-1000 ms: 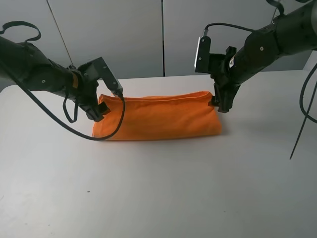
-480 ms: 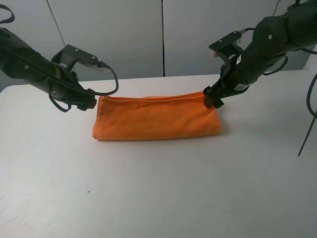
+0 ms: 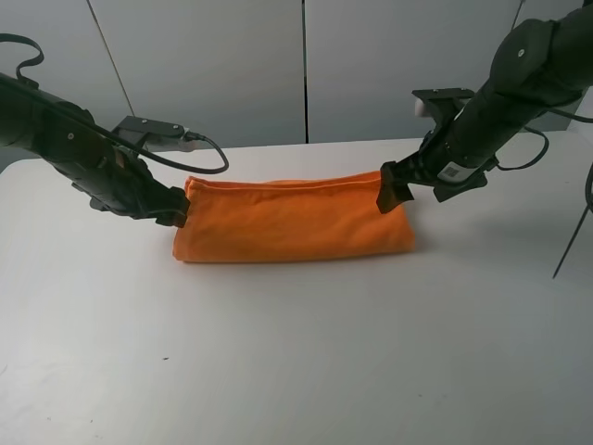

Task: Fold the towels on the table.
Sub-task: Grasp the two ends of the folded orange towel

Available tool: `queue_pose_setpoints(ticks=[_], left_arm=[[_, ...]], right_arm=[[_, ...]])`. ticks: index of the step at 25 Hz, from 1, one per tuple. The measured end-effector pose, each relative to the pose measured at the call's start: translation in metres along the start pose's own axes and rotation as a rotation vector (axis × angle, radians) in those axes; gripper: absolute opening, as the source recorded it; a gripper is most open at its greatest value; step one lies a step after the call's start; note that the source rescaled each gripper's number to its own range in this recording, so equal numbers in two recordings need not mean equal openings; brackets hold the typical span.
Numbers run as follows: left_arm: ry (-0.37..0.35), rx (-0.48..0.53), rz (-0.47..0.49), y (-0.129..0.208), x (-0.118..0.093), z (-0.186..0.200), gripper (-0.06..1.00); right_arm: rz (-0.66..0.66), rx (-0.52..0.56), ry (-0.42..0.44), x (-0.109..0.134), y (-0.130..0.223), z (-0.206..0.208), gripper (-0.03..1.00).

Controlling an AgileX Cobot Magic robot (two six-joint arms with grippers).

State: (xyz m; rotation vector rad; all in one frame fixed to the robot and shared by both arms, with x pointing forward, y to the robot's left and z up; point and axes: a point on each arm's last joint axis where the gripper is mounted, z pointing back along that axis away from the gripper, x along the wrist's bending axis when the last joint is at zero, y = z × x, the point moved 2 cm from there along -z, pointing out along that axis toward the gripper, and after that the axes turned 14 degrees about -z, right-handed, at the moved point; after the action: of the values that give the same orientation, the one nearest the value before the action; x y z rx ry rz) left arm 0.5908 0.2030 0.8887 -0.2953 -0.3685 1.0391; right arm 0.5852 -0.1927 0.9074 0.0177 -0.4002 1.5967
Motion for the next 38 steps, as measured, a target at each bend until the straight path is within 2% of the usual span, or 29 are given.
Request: queue_pose_setpoints(ticks=[6, 11, 20, 24, 31, 38], left_arm=[[0.016, 0.019, 0.055, 0.002, 0.003, -0.012, 0.99], [0.023, 0.035, 0.138, 0.002, 0.013, -0.026, 0.99], [0.028, 0.038, 0.145, 0.003, 0.012, -0.038, 0.99], [0.027, 0.034, 0.147, 0.002, 0.013, -0.035, 0.99], [0.016, -0.031, 0.132, -0.009, 0.016, -0.018, 0.99], [0.021, -0.044, 0.149, -0.008, 0.015, -0.032, 0.99]], right_arm=[[-0.063, 0.047, -0.087, 0.001, -0.010, -0.010, 1.00], [-0.111, 0.052, -0.108, -0.005, -0.016, -0.017, 1.00], [-0.202, 0.072, -0.123, -0.021, -0.018, -0.031, 1.00], [-0.201, 0.069, -0.126, -0.021, -0.019, -0.031, 1.00], [-0.202, 0.046, -0.122, -0.022, -0.022, -0.031, 1.00], [-0.199, 0.021, -0.122, -0.023, -0.025, -0.031, 1.00]])
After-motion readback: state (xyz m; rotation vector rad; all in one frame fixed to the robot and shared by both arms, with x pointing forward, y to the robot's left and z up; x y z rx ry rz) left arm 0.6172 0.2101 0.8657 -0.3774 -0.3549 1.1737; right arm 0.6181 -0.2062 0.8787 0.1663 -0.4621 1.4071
